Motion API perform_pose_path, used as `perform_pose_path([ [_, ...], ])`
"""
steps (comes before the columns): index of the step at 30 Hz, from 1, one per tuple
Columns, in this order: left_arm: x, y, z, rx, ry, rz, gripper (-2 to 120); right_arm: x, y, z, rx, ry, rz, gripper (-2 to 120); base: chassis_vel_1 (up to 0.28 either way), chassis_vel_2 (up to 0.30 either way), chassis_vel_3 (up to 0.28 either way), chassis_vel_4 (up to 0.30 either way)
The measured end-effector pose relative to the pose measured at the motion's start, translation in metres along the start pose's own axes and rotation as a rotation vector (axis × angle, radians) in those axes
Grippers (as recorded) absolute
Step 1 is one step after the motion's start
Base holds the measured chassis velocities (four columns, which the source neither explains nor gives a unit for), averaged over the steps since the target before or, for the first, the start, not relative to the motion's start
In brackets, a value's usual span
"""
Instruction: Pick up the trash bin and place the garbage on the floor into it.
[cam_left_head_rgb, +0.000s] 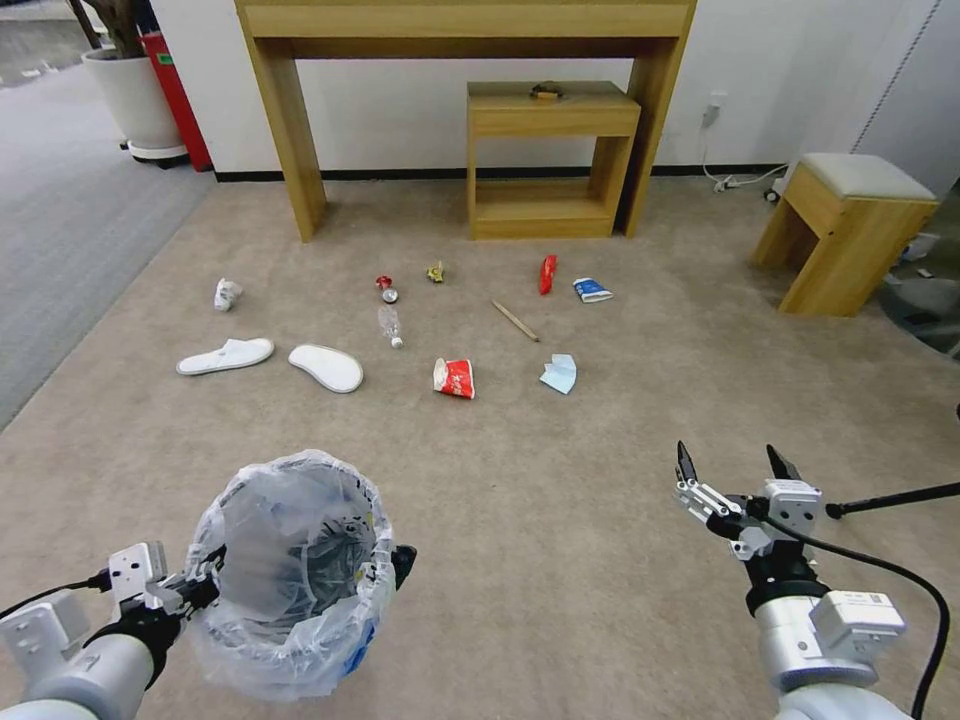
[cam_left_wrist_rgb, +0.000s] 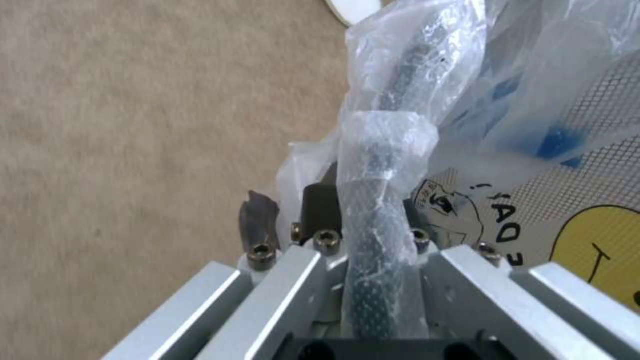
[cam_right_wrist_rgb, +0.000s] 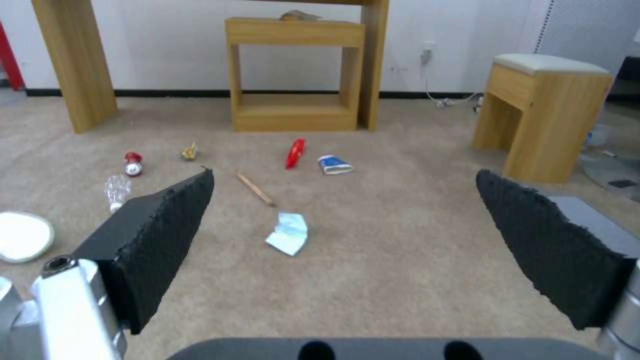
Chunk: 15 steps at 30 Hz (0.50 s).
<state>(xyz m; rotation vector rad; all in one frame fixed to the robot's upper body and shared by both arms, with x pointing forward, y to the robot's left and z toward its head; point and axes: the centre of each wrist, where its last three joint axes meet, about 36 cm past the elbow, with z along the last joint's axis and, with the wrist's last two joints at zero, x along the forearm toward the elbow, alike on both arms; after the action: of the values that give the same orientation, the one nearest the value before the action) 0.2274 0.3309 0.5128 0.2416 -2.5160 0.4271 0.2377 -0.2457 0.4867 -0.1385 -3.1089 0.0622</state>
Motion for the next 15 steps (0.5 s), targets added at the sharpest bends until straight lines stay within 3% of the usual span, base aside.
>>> perform_pose_path([
  [5, 0.0005, -0.0003, 0.0001, -0.007, 0.000, 0.007, 0, 0.0003, 0.0001, 0.0017, -0.002, 0.000, 0.003, 100, 0.013, 0.386, -0.014, -0.406],
  [15, 0.0021, 0.0012, 0.0026, -0.013, 0.005, 0.017, 0, -0.0010, 0.0005, 0.0060, 0.002, 0.004, 0.004, 100, 0.044, 0.480, -0.041, -0.487],
])
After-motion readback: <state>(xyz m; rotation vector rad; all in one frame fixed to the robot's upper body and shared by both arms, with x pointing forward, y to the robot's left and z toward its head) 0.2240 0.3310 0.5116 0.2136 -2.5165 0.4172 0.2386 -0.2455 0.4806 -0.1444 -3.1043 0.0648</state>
